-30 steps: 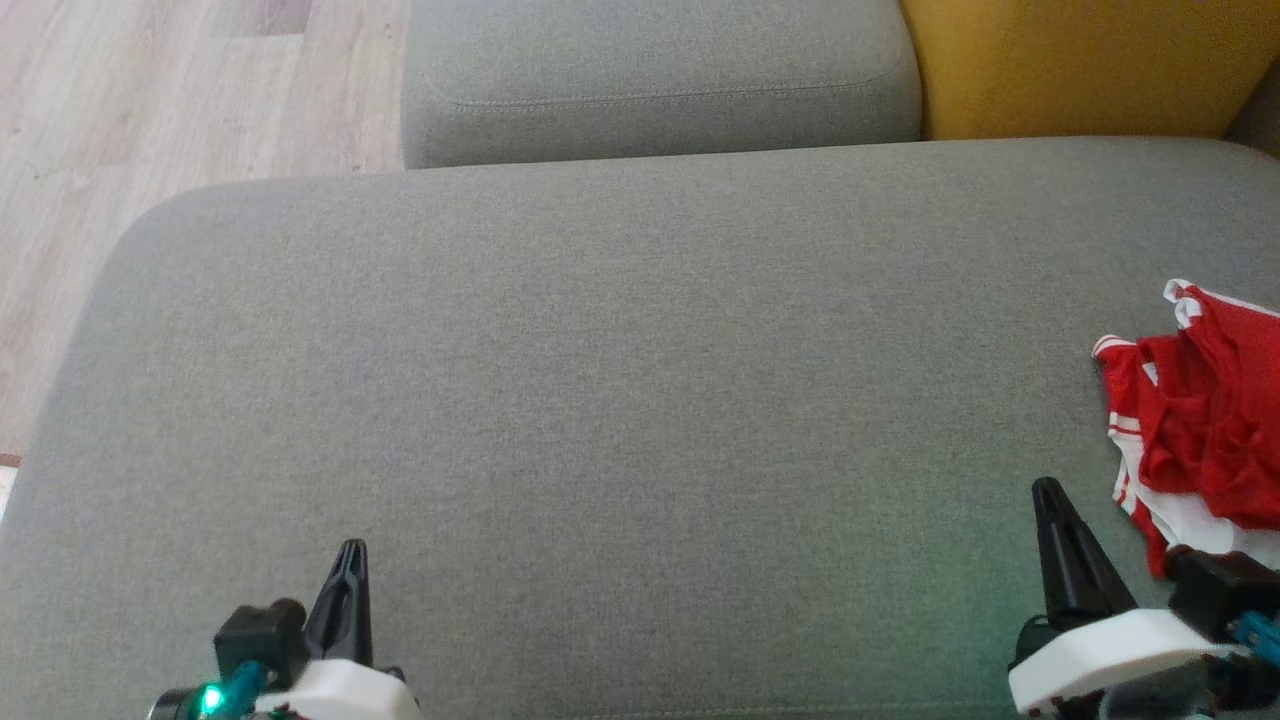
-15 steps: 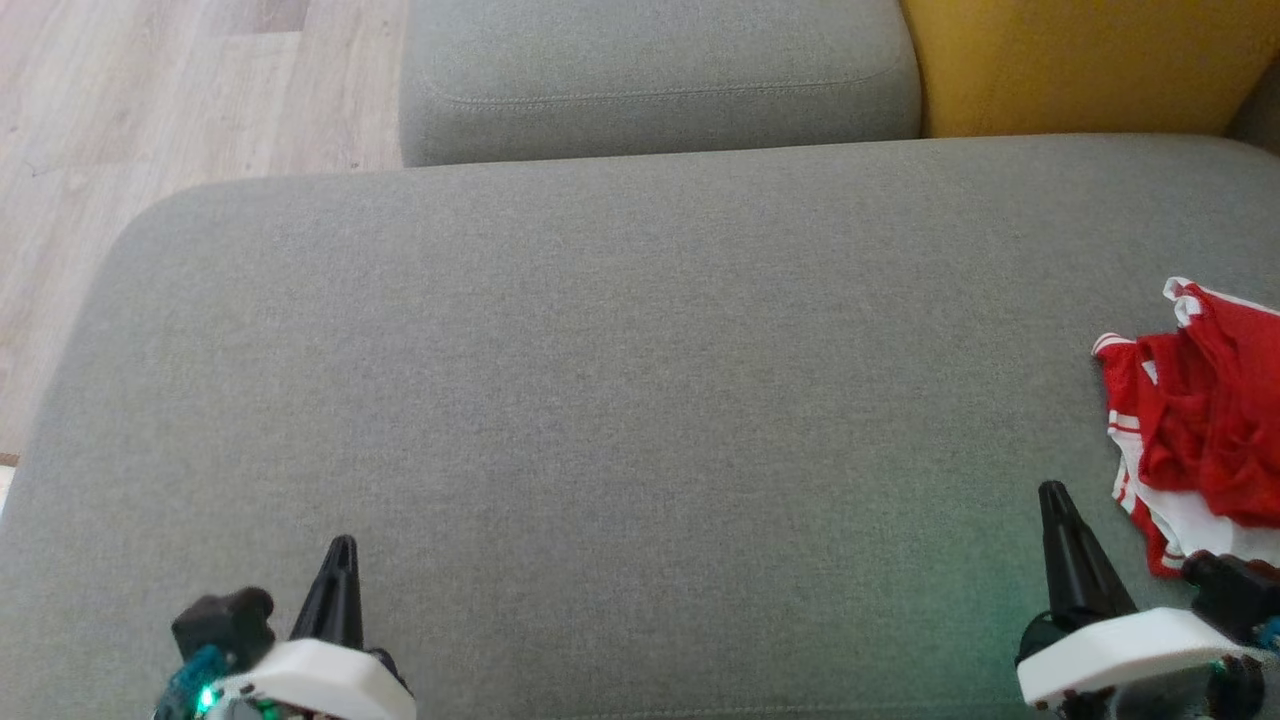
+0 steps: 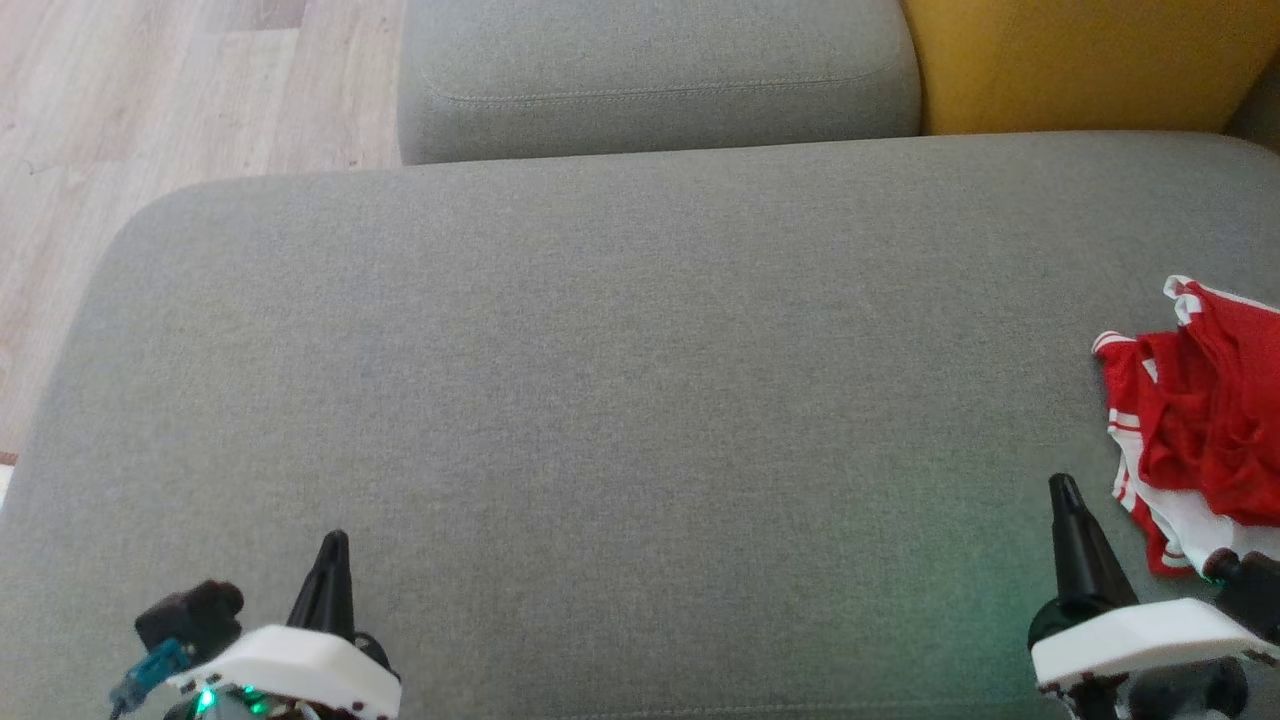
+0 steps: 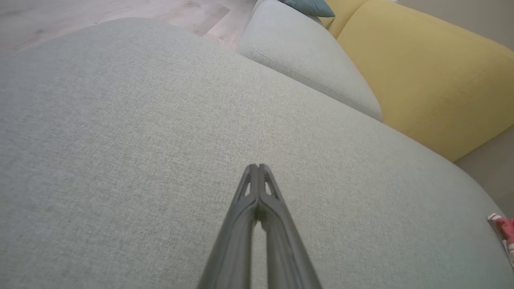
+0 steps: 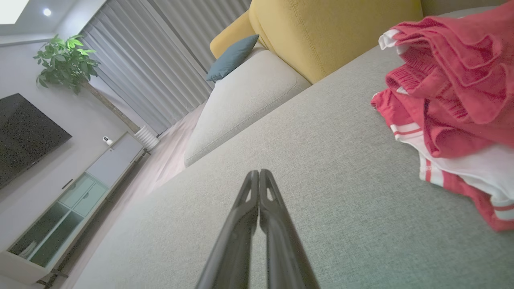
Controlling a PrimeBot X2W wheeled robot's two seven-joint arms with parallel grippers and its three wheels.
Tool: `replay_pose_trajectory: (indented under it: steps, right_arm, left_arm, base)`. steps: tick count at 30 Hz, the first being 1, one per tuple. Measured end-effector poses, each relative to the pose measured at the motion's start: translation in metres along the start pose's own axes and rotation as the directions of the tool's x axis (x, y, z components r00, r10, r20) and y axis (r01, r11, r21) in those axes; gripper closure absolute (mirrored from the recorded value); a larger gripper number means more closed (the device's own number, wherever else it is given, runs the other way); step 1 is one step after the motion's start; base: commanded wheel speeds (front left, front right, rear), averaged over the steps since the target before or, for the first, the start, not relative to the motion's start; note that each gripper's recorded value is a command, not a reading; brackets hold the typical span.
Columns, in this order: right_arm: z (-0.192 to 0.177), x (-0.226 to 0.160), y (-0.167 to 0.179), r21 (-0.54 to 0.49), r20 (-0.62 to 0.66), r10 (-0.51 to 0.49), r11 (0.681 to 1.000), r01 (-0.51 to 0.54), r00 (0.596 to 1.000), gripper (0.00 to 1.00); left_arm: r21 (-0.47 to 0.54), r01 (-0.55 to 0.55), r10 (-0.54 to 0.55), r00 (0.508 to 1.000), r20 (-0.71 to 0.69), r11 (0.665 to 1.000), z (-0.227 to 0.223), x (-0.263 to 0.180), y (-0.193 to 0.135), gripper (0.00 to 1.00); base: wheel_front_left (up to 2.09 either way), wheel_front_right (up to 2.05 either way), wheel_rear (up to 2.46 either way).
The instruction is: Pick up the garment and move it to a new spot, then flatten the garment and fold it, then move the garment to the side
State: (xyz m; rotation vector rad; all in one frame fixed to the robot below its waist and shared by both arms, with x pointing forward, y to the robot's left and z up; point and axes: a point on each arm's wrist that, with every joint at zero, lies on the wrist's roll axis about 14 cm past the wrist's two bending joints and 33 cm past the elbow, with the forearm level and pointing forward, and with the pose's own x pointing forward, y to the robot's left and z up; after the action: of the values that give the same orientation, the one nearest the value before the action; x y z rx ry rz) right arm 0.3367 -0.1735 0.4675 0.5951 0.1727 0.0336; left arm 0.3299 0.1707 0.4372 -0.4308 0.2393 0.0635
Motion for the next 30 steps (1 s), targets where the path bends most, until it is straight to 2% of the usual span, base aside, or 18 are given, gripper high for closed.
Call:
replay_pose_trajectory:
  steps: [16, 30]
  right_arm:
    - [0.007, 0.007, 0.000, 0.171, 0.024, 0.001, 0.985, -0.005, 1.000, 1.00]
    - [0.009, 0.011, -0.004, 0.329, 0.034, -0.008, 0.944, -0.004, 0.999, 1.00]
  left_arm:
    - [-0.192, -0.001, -0.003, 1.000, -0.021, 0.981, 0.002, 0.005, 0.002, 1.00]
    - [-0.374, -0.002, -0.008, 1.000, -0.027, 0.927, 0.007, 0.011, 0.002, 1.00]
  base:
    - [0.00, 0.00, 0.00]
    - [0.00, 0.00, 0.00]
